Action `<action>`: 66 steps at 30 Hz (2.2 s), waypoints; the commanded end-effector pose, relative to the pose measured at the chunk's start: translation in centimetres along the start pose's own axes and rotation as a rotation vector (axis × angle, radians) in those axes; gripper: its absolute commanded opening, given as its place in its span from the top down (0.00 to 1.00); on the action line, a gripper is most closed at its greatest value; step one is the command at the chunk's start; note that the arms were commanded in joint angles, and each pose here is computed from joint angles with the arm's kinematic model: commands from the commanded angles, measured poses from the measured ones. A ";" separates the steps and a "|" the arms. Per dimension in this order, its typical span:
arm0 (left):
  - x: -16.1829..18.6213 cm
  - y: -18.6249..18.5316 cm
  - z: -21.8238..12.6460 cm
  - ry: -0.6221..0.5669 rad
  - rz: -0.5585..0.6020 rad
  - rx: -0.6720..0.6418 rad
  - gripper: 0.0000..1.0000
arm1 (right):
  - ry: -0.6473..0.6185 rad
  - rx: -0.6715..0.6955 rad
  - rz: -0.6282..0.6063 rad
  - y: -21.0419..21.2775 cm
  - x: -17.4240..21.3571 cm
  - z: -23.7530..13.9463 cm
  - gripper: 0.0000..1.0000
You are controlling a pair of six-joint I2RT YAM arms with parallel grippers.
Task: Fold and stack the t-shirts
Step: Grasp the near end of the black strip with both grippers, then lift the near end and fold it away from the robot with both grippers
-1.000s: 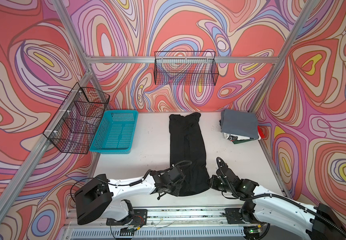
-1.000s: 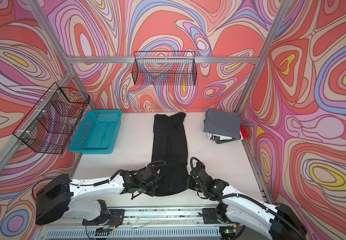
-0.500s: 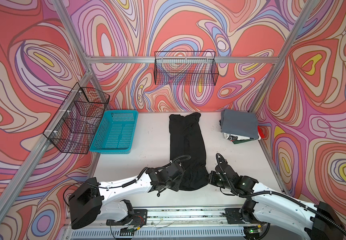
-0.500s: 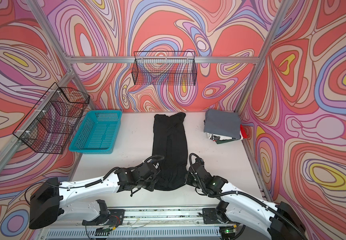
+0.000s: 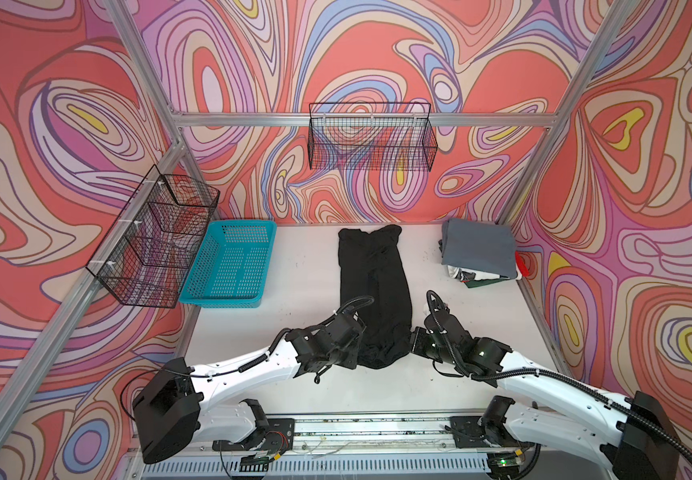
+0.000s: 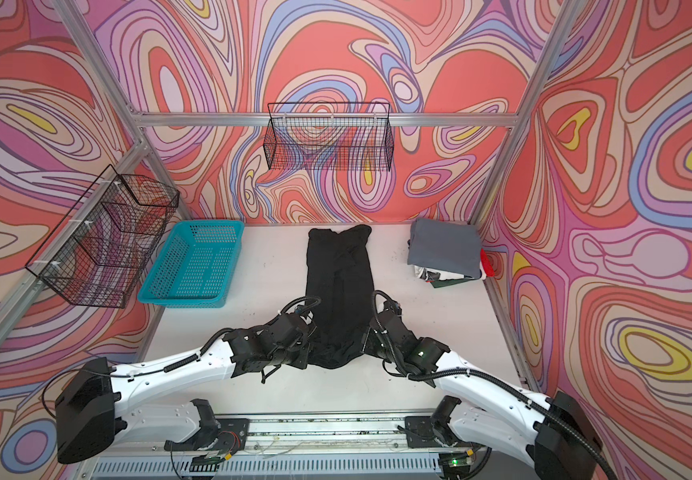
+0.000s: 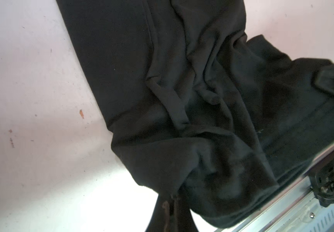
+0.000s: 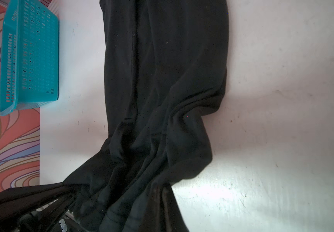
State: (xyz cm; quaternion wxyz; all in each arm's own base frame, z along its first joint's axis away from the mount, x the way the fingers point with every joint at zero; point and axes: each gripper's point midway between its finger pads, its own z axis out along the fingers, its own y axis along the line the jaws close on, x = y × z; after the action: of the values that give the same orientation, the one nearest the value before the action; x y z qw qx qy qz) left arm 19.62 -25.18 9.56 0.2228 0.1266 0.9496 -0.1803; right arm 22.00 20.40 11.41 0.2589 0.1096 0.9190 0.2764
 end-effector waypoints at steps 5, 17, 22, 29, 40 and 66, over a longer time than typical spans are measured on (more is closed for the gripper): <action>-4.2 0.7 -1.7 -0.060 -0.025 -0.017 1.00 | -0.051 0.034 0.008 1.7 -2.2 0.0 1.00; -9.6 1.9 -1.3 -0.101 -0.047 -0.024 1.00 | -0.133 0.153 -0.007 3.2 -7.3 -0.2 1.00; -11.1 2.3 -0.9 -0.110 -0.043 -0.041 1.00 | -0.133 0.169 0.030 1.8 -8.1 0.1 1.00; -12.7 2.5 -0.3 -0.120 -0.055 -0.045 1.00 | -0.117 0.156 0.053 0.9 -9.2 0.9 1.00; -13.8 4.2 1.6 -0.088 -0.088 -0.079 1.00 | -0.080 0.169 0.035 0.3 -11.6 3.2 1.00; -18.4 8.1 7.3 -0.005 -0.185 -0.115 1.00 | 0.026 0.230 -0.019 0.8 -18.4 10.2 1.00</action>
State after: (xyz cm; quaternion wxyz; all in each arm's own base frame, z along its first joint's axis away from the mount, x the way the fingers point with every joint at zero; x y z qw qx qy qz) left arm 40.80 -24.09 10.30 0.2275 0.0197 0.9611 -0.1555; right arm 42.44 19.56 11.99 0.2369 0.1332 0.9458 0.1780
